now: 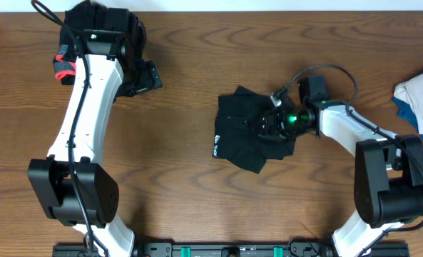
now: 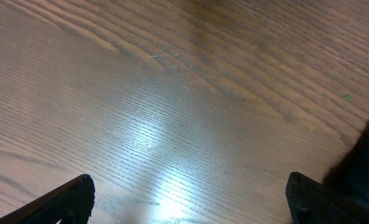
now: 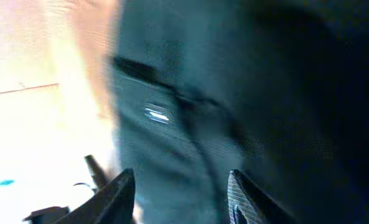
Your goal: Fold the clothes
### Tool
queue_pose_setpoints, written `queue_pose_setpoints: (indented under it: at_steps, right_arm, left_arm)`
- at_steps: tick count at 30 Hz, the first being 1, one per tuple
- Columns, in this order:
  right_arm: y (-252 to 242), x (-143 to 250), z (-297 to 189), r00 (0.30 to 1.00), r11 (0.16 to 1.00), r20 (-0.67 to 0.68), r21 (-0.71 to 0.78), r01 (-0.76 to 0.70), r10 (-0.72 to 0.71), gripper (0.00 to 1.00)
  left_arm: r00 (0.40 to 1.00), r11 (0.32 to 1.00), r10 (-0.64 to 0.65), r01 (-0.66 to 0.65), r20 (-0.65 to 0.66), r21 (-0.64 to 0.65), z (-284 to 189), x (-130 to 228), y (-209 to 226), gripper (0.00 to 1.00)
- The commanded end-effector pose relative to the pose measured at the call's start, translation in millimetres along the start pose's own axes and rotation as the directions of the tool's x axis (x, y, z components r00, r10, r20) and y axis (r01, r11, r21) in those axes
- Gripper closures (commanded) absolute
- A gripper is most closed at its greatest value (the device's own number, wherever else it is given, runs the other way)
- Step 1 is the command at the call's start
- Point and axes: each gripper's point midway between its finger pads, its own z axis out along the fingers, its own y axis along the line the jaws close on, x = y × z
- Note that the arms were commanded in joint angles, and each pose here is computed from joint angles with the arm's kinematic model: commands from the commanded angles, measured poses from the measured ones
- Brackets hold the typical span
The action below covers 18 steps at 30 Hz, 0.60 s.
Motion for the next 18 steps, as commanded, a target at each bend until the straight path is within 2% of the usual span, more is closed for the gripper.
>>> queue_pose_setpoints:
  at_steps: [1,4,7,11,18]
  right_arm:
    - [60,-15,-29,0.992,0.979,0.051,-0.163,0.122,-0.115,0.49]
    - [79,-21,-37,0.983,0.963,0.08,-0.199,0.179,-0.166,0.4]
    - [78,-21,-33,0.974,0.957,0.087,-0.186,0.222,-0.209,0.34]
    - [48,-17,-21,0.984,0.98,0.053,-0.093,0.174,-0.17,0.3]
    - [-1,-15,13,0.991,0.99,-0.018,-0.054,0.129,-0.13,0.3]
  left_arm:
    - [1.0,1.0,0.01,-0.01,0.004,-0.016,-2,1,5,0.02]
    - [1.0,1.0,0.009,-0.009,0.005,-0.016,-2,1,5,0.02]
    - [1.0,1.0,0.009,-0.009,0.005,-0.016,-2,0,5,0.02]
    - [1.0,1.0,0.009,-0.009,0.005,-0.015,-2,1,5,0.02]
    - [1.0,1.0,0.009,-0.009,0.004,-0.016,-2,1,5,0.02]
